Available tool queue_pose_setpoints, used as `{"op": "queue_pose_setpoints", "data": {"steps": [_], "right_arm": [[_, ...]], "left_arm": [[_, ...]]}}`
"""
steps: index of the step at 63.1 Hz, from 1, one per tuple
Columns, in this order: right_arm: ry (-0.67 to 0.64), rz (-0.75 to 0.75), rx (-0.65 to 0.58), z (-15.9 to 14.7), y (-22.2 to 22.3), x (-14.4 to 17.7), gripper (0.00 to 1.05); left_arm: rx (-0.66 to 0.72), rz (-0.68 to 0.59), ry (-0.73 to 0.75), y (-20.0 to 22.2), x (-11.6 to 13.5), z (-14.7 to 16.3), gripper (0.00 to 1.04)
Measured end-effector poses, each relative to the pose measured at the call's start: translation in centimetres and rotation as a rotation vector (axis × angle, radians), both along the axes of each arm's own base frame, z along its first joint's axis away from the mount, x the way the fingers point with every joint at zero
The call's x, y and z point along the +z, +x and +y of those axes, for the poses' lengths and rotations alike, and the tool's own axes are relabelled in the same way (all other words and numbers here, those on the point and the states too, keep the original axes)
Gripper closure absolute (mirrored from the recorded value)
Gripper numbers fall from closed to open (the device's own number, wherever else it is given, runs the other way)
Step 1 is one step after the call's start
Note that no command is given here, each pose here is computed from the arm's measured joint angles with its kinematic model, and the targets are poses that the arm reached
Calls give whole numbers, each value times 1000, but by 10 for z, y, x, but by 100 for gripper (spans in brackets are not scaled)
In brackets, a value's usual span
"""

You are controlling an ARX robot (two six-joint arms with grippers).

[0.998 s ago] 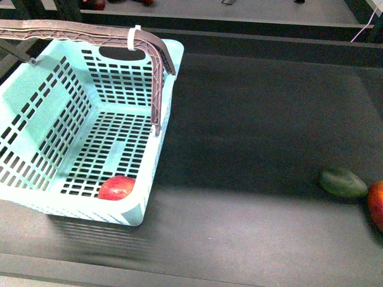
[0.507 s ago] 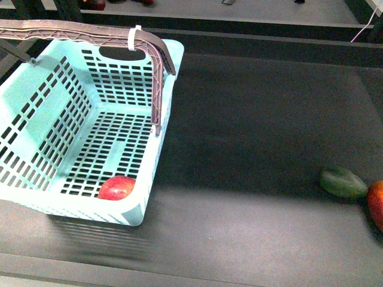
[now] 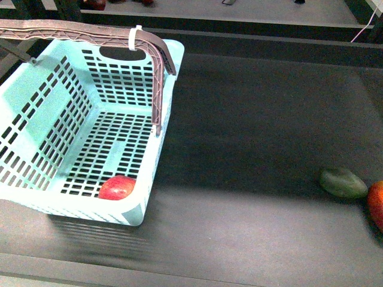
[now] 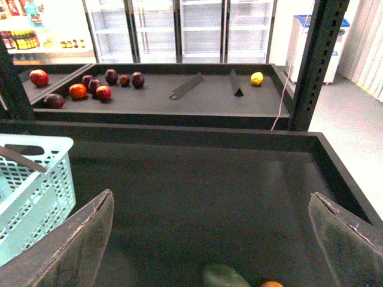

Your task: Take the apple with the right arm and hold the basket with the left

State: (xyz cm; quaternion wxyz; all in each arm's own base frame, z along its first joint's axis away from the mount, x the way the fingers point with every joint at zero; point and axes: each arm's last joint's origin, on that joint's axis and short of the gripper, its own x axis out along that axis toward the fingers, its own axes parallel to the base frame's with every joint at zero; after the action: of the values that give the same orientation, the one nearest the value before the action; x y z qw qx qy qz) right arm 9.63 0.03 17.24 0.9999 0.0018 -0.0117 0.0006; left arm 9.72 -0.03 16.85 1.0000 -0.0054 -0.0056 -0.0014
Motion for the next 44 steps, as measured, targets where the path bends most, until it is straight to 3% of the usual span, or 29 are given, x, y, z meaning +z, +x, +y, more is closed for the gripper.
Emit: {"op": "queue_pose_setpoints", "data": {"steps": [17, 39, 42, 44], "right_arm": [[0, 0, 0, 0, 0, 0, 9], [0, 0, 0, 0, 0, 0, 9], [0, 0, 0, 0, 0, 0, 9], [0, 0, 0, 0, 0, 0, 9]], "left_arm": [[0, 0, -1, 0, 0, 0, 101], [0, 0, 0, 0, 0, 0, 15], [0, 0, 0, 0, 0, 0, 6], [0, 0, 2, 0, 0, 0, 6]]}}
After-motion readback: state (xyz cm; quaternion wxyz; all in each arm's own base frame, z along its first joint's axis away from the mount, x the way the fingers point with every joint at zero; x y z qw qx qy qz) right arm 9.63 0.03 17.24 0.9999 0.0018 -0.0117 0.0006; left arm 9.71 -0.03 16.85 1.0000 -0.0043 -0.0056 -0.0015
